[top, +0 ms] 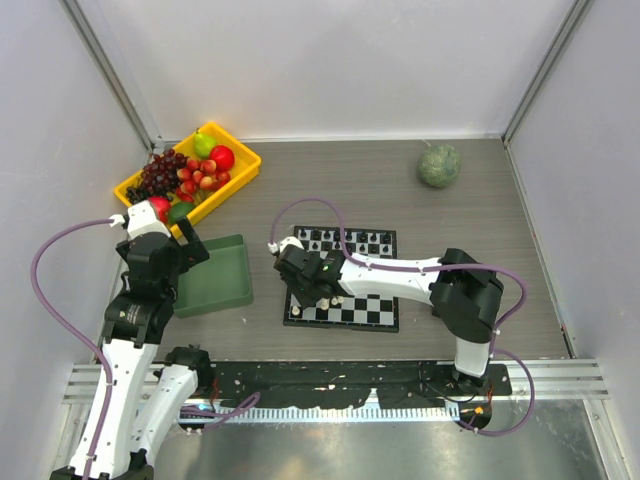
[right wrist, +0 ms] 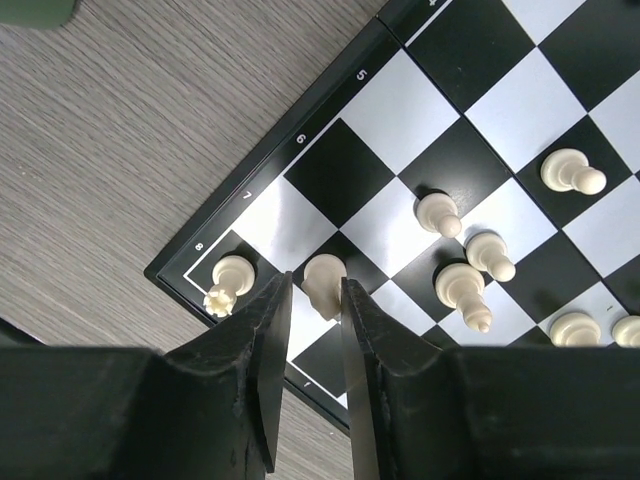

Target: Set up the chess pieces on the board

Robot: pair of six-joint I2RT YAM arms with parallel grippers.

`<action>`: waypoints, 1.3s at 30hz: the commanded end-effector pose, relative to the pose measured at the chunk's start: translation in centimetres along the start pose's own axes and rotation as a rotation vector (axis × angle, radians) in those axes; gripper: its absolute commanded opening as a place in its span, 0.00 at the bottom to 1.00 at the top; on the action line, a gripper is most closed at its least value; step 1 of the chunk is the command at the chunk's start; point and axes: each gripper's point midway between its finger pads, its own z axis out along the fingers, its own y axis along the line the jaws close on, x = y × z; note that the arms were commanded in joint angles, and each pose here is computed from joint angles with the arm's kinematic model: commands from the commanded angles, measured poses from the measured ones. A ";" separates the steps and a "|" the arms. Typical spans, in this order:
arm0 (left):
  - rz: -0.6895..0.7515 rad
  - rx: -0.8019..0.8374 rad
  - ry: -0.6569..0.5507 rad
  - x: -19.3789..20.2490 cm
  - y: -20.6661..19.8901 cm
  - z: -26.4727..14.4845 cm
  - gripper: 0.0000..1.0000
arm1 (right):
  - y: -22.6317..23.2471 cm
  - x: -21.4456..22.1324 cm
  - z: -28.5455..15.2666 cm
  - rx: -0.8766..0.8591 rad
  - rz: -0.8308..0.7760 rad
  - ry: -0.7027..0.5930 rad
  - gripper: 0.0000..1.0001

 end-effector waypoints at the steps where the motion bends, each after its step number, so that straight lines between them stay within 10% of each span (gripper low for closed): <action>1: -0.012 -0.015 -0.031 -0.8 0.2 0.0 0.99 | 0.1 -0.8 -0.3 0.004 -0.007 -0.028 0.31; 39: -0.014 -0.010 -0.026 -0.5 0.2 0.1 0.99 | 2.1 1.9 -2.7 -0.084 -0.007 -0.005 0.18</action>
